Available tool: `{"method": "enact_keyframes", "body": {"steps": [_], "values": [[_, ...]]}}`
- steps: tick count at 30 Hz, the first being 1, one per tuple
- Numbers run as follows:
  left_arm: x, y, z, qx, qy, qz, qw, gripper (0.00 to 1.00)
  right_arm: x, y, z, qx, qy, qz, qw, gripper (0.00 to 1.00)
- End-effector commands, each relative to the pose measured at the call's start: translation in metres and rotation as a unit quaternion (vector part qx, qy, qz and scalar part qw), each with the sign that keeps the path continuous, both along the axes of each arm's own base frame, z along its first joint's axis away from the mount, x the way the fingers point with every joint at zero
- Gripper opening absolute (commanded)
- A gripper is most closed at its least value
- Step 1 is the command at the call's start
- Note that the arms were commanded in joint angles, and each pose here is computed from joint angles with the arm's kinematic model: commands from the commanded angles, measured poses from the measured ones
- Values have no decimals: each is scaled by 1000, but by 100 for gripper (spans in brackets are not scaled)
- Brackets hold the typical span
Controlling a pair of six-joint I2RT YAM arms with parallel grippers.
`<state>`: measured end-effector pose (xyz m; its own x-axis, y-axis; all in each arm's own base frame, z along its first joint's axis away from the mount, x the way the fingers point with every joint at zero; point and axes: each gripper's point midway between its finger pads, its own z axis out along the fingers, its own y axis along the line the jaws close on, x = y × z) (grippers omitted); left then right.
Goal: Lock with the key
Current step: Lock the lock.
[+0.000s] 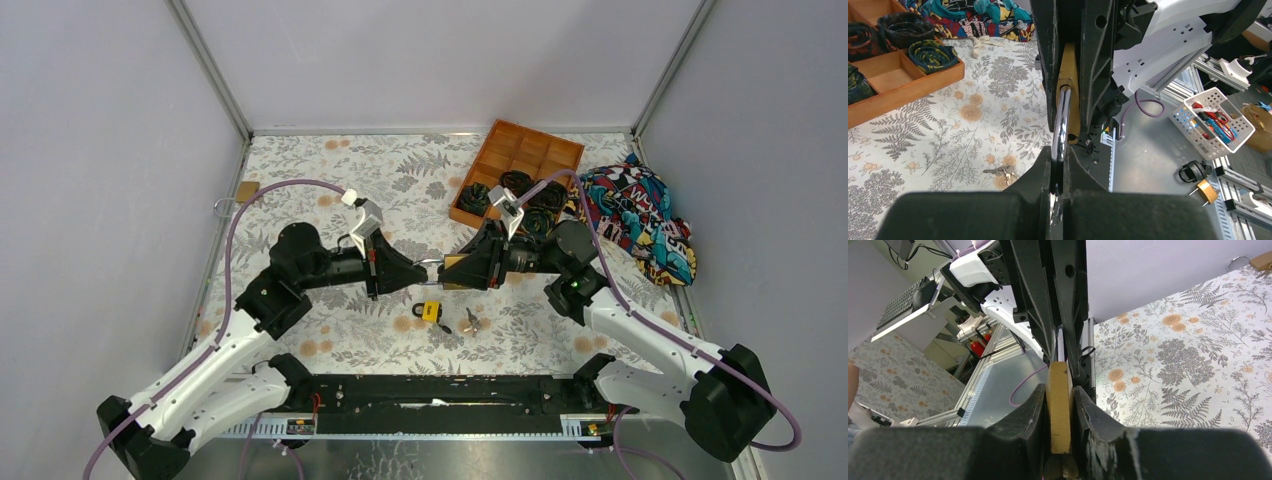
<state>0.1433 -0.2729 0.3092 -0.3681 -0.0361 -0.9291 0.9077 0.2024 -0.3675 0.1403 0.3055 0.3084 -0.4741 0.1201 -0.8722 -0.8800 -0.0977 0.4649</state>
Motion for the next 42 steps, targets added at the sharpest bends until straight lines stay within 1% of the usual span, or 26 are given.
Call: {"method": "enact_keyframes", "body": {"steps": [1, 5, 10, 12, 14, 17, 22, 27, 29, 33, 35, 38, 40, 42], "values": [[0, -7, 22, -52, -19, -11, 998, 0, 2, -2, 55, 72, -83, -23, 994, 0], [-3, -11, 24, -65, -2, -25, 998, 0, 14, -3, 52, 69, -106, -65, 990, 0], [-2, -18, 32, -90, 1, -29, 996, 0, 12, 10, 51, 67, -117, -57, 989, 0], [-7, -21, 38, -100, 5, -45, 994, 0, 15, 13, 46, 63, -120, -66, 989, 0], [-11, -23, 37, -98, 1, -55, 994, 0, 19, 12, 42, 66, -124, -82, 987, 0], [-8, -26, 35, -98, -6, -46, 994, 0, 23, 14, 45, 73, -124, -87, 986, 0], [0, -36, 32, -108, -30, -18, 994, 0, 25, 22, 48, 104, -99, -82, 986, 0], [2, -43, 4, -84, 10, -8, 996, 0, 21, 17, 71, 136, -107, -85, 981, 0], [0, -44, -4, -77, 18, -10, 997, 0, 25, 16, 76, 127, -111, -99, 981, 0], [-8, -51, -12, -77, 35, -20, 996, 0, 44, 10, 77, 123, -88, -162, 975, 0], [-12, -56, -24, -58, 41, -24, 997, 0, 56, 5, 73, 107, -74, -201, 971, 0], [-23, -63, -48, -12, 43, -38, 998, 0, 65, -4, 70, 74, -75, -241, 965, 0], [-33, -67, -59, 4, 43, -54, 998, 0, 63, -4, 74, 73, -84, -238, 965, 0], [-46, -75, -53, -9, 41, -80, 996, 0, 58, 2, 79, 68, -94, -215, 970, 0]]}}
